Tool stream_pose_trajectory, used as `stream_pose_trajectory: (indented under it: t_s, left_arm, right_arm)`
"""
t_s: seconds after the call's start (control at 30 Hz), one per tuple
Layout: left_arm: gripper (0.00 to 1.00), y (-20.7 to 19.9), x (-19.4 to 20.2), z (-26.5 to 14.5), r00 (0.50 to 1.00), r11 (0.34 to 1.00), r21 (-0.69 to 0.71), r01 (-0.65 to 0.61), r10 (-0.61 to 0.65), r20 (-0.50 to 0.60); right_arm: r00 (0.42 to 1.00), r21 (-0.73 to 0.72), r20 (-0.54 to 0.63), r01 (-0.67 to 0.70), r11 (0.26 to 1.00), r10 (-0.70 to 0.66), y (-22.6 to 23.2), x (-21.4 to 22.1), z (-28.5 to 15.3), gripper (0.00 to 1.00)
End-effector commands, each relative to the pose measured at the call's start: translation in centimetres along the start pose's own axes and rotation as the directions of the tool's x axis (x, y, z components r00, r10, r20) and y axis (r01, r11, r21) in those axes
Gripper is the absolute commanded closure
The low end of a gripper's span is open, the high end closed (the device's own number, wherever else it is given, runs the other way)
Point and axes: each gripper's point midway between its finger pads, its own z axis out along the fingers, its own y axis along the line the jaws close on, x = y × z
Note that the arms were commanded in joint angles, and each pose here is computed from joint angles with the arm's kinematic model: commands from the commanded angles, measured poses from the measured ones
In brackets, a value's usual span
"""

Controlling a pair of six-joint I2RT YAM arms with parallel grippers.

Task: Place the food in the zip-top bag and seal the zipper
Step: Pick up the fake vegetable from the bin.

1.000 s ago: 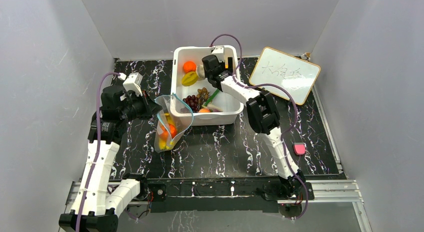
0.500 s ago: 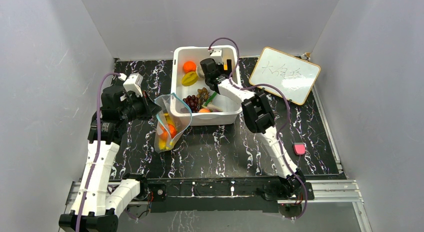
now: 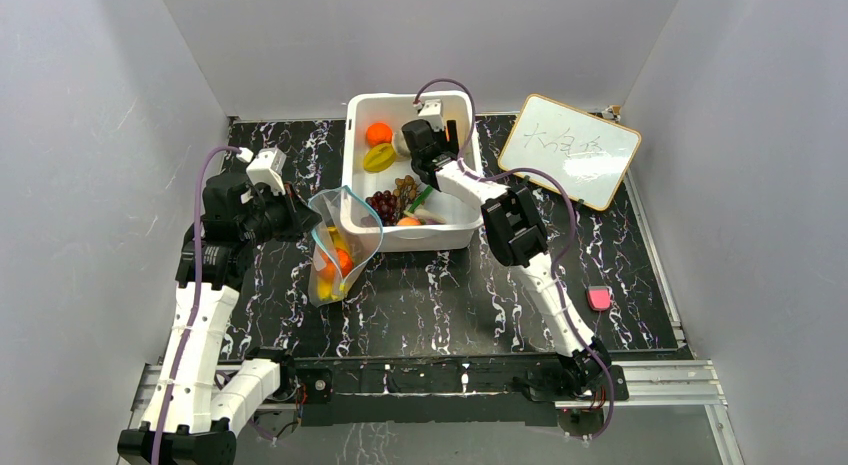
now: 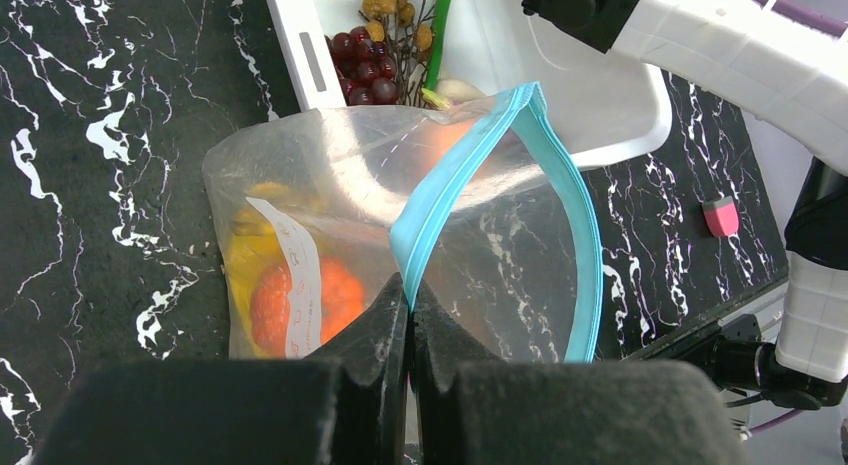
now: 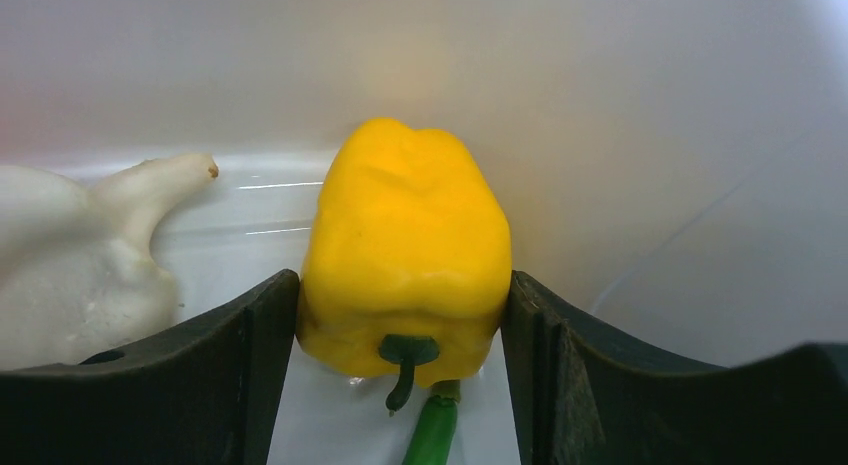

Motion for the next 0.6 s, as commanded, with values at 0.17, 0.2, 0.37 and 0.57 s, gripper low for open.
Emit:
stream_pose_trajectory:
  t_s: [0.17,0.2,0.37,0.57]
  left_arm:
    - [1.0,0.0,-0.7,-0.8,0.999,0.999,-0.02,-0.04,0.041,0.029]
    - [1.0,0.1,-0.9,-0.9,0.998,0.999,-0.028,-0.043,0.044,0.035]
    - [1.0,-0.2,-1.7,-1.2,0.997,0.999,-0.031,-0.041,0.042,0.059]
    - [1.0,-0.4,-2.0,-1.4,0.997,0.999,-0.026,-0.027,0.028,0.07]
  right_arm:
    - [0.994,-0.099,0.089,-0.056,0.993,0.065,0.2,-5.2,-1.3,0.48]
    - [0.993,-0.111,0.091,-0.068,0.991,0.078,0.2,-5.8,-1.8,0.5]
    - [0.992,-0.189,0.072,-0.091,0.978,0.107,0.2,-7.1,-3.7,0.54]
    - [0.996,-0.273,0.038,-0.072,0.959,0.086,-0.1,-7.2,-6.3,0.59]
